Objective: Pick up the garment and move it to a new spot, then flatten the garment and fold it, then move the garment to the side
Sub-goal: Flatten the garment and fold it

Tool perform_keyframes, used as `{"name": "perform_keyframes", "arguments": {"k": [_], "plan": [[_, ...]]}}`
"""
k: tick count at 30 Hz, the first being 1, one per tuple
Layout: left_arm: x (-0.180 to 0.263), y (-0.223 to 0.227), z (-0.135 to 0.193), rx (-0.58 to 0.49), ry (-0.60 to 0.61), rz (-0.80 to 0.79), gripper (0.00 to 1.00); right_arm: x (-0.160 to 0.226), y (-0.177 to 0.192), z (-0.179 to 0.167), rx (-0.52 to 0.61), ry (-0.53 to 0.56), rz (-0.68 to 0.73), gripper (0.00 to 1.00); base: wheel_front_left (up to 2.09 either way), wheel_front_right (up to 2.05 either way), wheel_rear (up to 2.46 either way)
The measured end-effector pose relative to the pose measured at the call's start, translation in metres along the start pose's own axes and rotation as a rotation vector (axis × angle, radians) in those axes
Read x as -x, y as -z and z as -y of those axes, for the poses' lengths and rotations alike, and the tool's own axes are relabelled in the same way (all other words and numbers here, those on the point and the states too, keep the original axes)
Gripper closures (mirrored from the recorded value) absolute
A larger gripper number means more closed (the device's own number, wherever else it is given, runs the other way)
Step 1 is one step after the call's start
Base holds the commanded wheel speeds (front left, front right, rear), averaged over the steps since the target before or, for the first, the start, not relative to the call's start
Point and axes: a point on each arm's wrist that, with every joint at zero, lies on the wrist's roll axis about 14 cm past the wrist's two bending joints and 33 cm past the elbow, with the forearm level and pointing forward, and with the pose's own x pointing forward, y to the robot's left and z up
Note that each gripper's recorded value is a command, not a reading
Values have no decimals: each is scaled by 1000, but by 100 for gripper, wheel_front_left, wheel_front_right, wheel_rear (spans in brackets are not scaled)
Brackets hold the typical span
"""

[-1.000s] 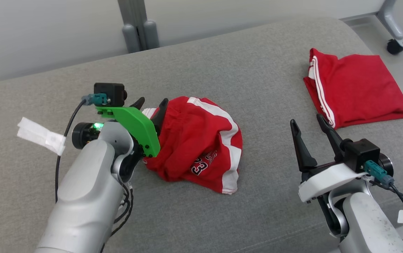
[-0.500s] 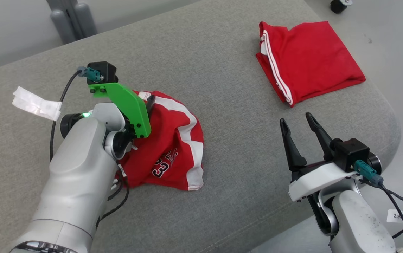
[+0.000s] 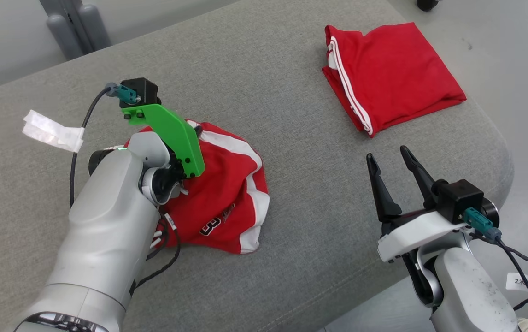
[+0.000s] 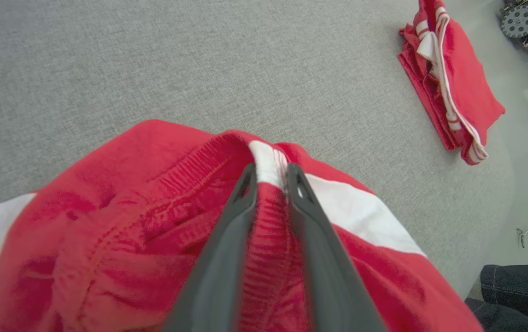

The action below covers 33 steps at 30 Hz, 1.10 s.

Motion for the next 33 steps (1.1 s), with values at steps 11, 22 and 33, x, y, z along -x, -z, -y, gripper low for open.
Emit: {"name": "perform_keyframes", "arguments": {"k": [11, 22, 33], "plan": [[53, -119, 33, 1, 132, 553, 100, -15, -4, -19, 18, -72, 22, 0, 0, 0, 0], [147, -193, 78, 0, 299, 914, 100, -32, -11, -62, 12, -202, 48, 0, 0, 0, 0], [115, -34, -24, 109, 28, 560, 100, -43, -9, -105, -14, -315, 43, 0, 0, 0, 0]]}}
